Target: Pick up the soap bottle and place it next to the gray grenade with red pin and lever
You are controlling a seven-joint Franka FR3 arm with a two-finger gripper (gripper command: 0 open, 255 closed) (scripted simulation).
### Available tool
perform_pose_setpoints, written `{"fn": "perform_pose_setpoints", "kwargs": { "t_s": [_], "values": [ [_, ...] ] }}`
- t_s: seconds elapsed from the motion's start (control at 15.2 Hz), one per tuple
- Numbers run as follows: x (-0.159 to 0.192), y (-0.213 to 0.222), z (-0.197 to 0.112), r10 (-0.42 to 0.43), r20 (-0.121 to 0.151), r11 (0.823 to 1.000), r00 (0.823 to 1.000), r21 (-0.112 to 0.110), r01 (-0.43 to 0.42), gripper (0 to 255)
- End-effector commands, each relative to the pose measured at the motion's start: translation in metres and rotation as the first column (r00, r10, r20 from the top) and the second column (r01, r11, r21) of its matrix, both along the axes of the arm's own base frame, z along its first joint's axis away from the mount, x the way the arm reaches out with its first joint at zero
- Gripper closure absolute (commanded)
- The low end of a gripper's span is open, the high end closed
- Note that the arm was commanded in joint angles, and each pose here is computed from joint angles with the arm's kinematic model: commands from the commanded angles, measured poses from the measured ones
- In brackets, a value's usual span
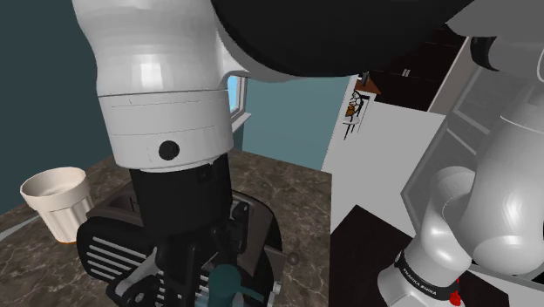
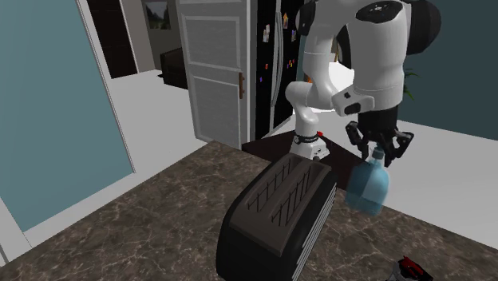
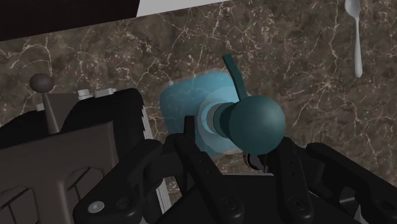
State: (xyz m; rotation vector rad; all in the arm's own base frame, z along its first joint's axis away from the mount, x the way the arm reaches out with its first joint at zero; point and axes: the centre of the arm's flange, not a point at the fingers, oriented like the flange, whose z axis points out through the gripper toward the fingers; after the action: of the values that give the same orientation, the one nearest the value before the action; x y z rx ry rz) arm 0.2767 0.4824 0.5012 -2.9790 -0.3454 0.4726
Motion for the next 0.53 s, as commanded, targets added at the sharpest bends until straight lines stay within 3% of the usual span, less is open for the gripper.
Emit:
{"fn": "perform_pose_setpoints", "kwargs": {
  "t_s": [0.0, 0.46],
  "values": [
    [0.001, 0.0, -0.011, 0.0, 0.0, 1.0, 1.0, 0.001, 0.0, 255],
    [0.001, 0.0, -0.048, 0.0, 0.0, 1.0, 1.0, 0.001, 0.0, 255]
  ]
}}
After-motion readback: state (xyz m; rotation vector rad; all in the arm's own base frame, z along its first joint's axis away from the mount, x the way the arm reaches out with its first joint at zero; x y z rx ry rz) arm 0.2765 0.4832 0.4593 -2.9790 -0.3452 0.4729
